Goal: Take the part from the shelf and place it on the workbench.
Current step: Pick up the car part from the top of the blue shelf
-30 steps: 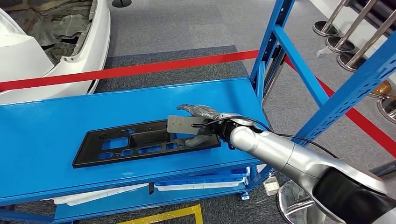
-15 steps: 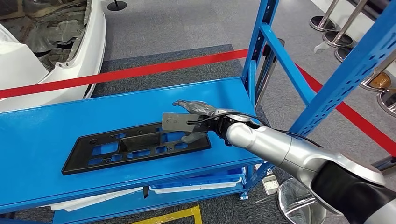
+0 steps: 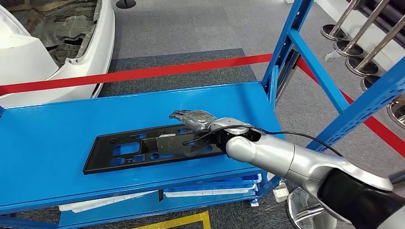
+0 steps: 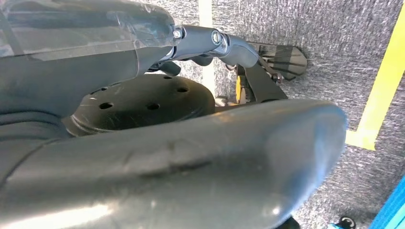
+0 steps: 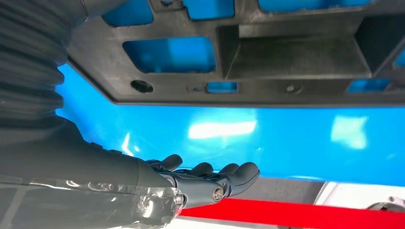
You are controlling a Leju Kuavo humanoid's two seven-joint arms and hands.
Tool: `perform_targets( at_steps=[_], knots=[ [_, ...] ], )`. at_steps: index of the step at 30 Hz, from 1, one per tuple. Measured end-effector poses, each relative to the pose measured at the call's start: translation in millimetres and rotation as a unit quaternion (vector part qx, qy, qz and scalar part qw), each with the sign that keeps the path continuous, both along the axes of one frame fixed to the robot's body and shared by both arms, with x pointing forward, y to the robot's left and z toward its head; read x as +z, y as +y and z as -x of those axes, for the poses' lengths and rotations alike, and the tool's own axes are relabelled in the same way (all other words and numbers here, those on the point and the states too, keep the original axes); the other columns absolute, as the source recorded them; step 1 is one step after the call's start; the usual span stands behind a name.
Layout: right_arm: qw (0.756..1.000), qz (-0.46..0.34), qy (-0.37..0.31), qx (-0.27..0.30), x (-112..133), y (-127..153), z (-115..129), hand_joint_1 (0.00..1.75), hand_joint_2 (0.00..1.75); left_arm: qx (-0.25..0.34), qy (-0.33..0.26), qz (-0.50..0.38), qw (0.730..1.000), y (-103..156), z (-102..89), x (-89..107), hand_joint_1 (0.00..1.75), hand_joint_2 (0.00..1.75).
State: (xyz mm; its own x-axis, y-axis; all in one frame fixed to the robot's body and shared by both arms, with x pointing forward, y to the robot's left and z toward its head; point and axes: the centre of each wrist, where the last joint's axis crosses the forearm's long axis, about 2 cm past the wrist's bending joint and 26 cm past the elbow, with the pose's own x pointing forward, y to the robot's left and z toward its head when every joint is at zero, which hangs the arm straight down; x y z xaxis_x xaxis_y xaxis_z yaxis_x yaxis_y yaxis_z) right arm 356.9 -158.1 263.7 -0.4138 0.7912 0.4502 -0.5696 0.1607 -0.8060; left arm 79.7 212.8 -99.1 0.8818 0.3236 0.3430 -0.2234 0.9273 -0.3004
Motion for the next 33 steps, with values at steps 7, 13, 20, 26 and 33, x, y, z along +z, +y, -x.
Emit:
perform_targets(
  at_steps=[7,13,20,26,33],
  knots=[
    [0.999,0.021,0.008,0.032,-5.6,10.7,6.6,0.00,1.75,-0.002,-0.001,0.003,1.000,-2.0,-2.1,0.7,0.00,0.00],
    [0.995,0.053,0.055,0.063,-8.4,20.3,14.3,0.00,1.75,-0.002,0.003,0.003,1.000,-1.3,-2.4,0.7,0.00,0.00],
    [0.993,0.075,0.044,0.079,-0.5,28.7,22.1,0.00,1.75,0.000,0.007,-0.001,1.000,0.3,-0.4,0.1,0.00,0.00],
    [0.992,0.097,0.013,0.077,2.6,32.3,28.8,0.00,1.75,0.004,0.003,-0.001,1.000,0.2,-0.2,0.0,0.00,0.00],
    [0.989,0.129,-0.012,0.072,-7.0,31.7,33.1,0.00,1.75,0.004,0.001,0.002,1.000,-0.3,-0.4,0.2,0.00,0.00]
  ],
)
